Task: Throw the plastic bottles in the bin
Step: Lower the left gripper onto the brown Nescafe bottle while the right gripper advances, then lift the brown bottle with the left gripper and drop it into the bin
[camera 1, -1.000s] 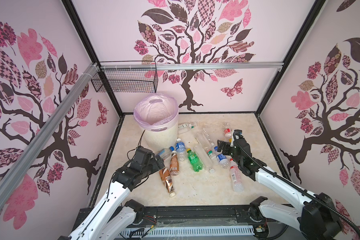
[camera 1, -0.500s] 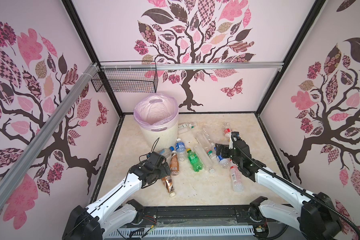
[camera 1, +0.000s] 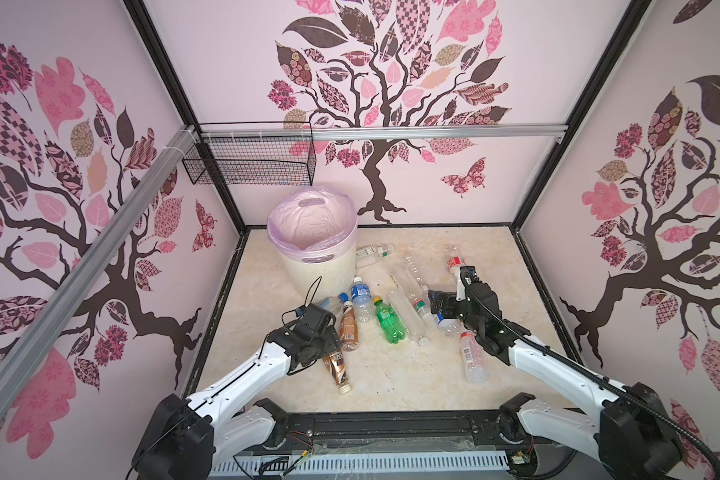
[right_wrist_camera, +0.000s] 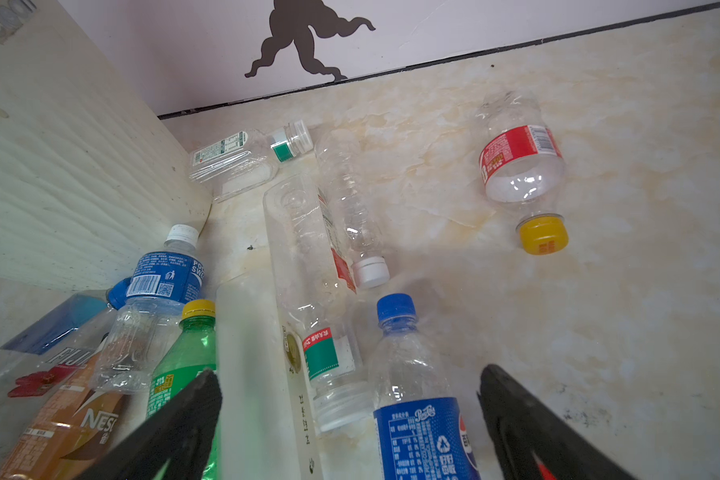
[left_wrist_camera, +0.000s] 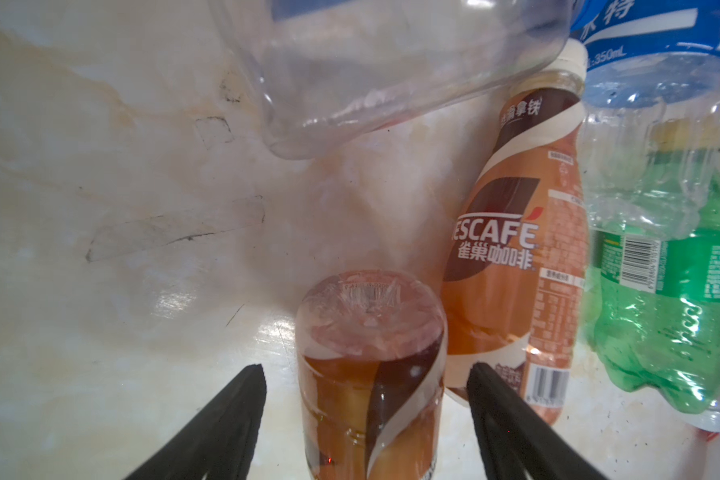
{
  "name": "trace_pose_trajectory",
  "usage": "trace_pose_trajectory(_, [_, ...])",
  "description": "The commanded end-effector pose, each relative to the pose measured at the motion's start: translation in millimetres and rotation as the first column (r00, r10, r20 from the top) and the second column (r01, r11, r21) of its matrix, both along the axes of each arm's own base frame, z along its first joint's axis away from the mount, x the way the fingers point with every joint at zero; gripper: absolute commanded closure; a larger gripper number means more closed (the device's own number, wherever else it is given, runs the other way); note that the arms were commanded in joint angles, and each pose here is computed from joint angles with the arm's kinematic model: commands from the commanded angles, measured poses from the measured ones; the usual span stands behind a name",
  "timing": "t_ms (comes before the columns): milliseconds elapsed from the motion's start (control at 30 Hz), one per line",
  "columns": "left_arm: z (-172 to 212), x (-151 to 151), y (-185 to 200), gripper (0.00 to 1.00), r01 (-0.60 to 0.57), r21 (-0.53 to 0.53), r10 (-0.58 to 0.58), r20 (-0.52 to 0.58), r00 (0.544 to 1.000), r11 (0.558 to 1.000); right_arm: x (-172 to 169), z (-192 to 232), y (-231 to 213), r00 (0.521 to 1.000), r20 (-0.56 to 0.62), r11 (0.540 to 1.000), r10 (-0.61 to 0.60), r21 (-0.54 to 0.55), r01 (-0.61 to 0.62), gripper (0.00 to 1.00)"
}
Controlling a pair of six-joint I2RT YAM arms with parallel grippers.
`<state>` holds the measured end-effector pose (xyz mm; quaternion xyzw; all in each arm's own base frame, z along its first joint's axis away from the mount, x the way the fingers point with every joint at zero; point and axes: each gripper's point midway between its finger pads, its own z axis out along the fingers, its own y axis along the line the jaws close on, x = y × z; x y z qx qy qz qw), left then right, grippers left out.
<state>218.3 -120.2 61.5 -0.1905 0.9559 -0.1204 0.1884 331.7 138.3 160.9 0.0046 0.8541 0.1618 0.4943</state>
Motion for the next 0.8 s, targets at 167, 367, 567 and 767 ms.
trace_pose_trajectory(167, [-20.8, -2.3, 6.6, 0.25, 0.002, 0.047, -0.002, -0.016, 1.0, 0.999, 2.0, 4.1, 1.8, 1.0, 0.019, 1.0, 0.002, 0.004, -0.002, 0.0])
trace_pose_trajectory(367, [-22.6, 0.5, 6.8, 0.33, 0.001, 0.059, 0.0, -0.015, 1.0, 0.998, 1.6, 3.9, 1.6, 1.0, 0.02, 1.0, 0.001, 0.004, -0.001, 0.0])
trace_pose_trajectory(567, [-20.0, 0.7, 9.8, 0.5, 0.001, 0.069, -0.001, 0.003, 1.0, 0.998, 2.3, 2.2, 2.3, 1.0, 0.019, 1.0, 0.003, 0.003, -0.003, 0.0])
trace_pose_trajectory(767, [-16.1, -0.1, 15.2, 0.55, -0.008, 0.087, 0.006, 0.016, 1.0, 0.996, 2.9, 2.3, 3.9, 1.0, 0.018, 1.0, 0.009, 0.007, -0.009, 0.0])
